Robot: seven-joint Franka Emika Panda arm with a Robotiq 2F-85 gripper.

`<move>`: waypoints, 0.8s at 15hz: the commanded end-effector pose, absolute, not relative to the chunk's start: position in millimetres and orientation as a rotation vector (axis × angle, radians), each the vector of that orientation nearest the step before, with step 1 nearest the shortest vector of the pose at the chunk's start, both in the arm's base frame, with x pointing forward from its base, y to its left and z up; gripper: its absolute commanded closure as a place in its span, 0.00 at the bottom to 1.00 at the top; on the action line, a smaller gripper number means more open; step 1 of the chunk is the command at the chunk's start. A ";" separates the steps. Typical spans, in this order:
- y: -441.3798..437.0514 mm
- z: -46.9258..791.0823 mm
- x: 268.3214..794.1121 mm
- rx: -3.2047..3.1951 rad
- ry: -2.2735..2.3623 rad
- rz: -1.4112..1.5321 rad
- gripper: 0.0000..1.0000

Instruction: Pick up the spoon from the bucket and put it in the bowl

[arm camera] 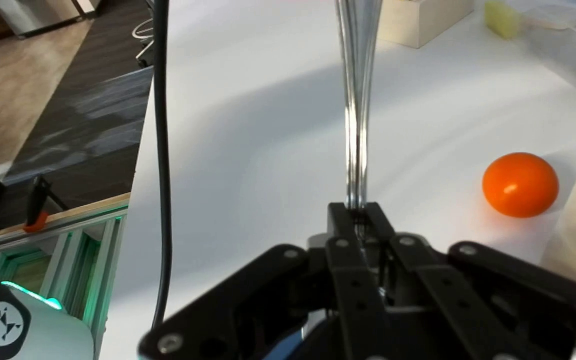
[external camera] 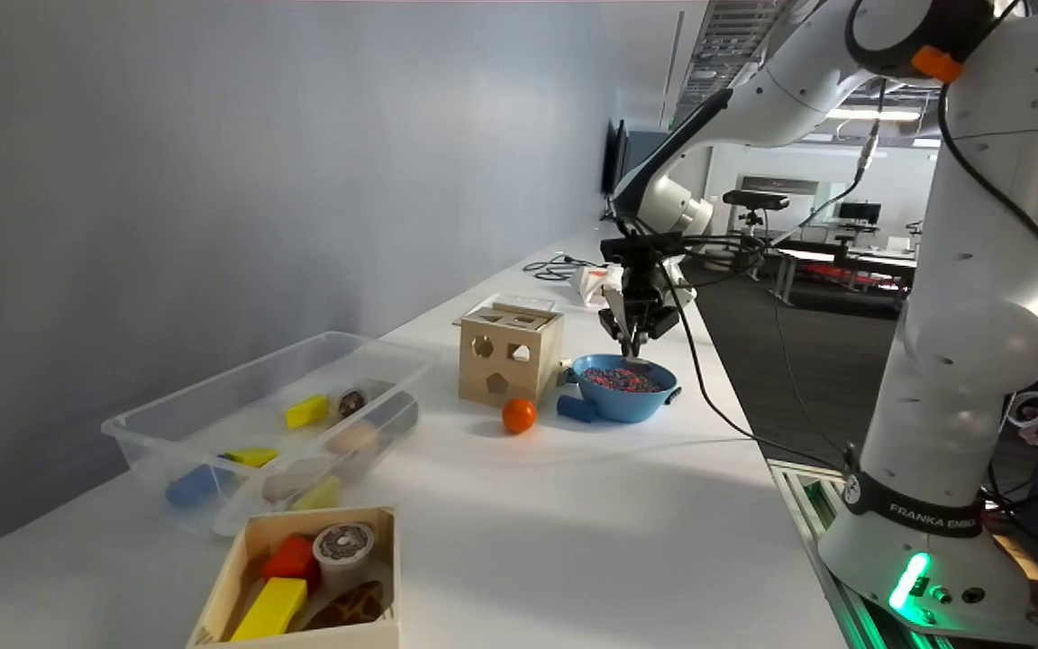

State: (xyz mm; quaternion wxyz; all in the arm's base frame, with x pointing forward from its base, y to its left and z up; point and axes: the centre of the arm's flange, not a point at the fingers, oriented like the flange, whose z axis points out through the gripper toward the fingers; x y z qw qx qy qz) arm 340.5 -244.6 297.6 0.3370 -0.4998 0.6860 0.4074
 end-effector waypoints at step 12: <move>-245.0 279.6 392.7 -1.527 1.638 1.222 0.97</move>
